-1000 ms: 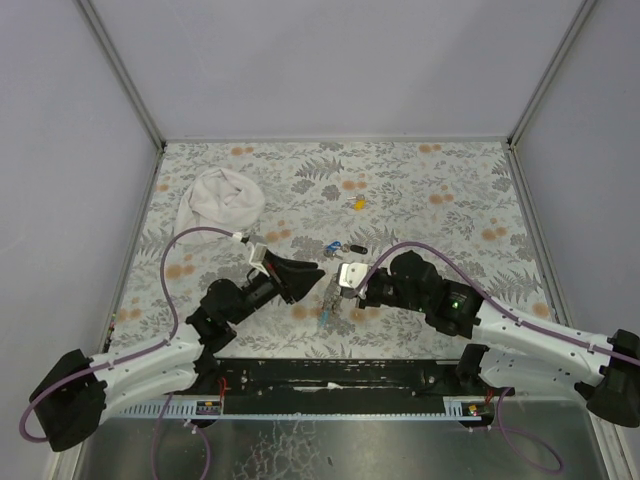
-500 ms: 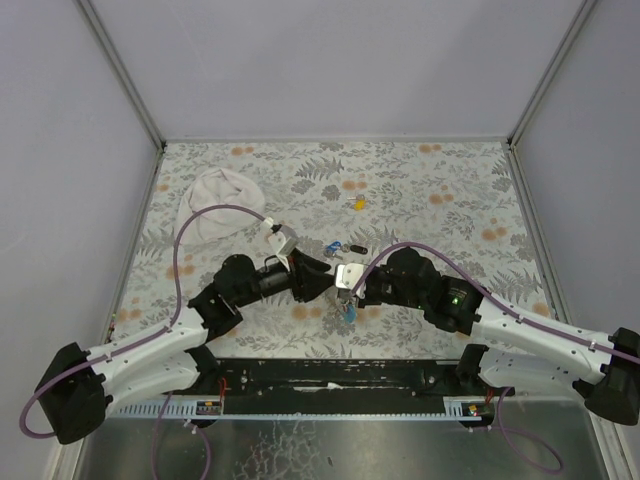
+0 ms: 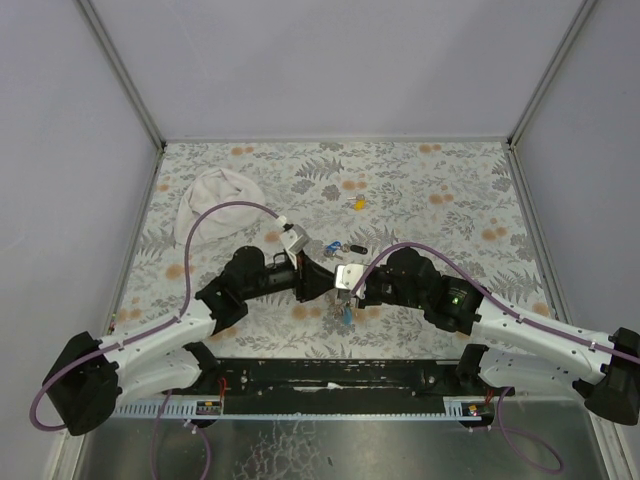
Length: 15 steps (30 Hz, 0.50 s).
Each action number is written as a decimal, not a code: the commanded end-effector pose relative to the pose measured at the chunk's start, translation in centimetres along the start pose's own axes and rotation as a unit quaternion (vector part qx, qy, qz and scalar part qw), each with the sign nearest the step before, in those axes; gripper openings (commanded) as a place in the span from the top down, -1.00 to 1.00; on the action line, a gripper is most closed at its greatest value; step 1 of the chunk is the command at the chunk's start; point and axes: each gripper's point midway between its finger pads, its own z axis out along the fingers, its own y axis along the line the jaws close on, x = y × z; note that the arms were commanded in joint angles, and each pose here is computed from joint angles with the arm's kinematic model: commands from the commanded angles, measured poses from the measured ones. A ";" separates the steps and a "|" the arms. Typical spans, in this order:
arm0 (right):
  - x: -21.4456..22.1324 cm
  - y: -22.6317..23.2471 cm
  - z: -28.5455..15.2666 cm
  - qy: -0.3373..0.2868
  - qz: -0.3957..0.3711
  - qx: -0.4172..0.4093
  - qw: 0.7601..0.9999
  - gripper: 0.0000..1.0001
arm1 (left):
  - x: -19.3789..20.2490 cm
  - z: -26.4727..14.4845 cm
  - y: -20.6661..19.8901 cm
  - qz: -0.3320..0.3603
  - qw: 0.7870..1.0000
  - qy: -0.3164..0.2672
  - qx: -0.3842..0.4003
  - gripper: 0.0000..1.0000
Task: Put the keys on the keyring
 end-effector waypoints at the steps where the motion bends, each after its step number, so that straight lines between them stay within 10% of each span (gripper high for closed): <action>1: -3.7 -1.5 -0.4 -0.055 -0.011 0.016 0.998 1.00 | -2.1 0.4 -1.5 0.013 0.999 -0.018 0.039 0.45; 15: -3.3 -1.7 -1.2 -0.050 -0.006 0.029 0.998 1.00 | -2.1 0.3 -1.0 0.015 0.999 -0.015 0.029 1.00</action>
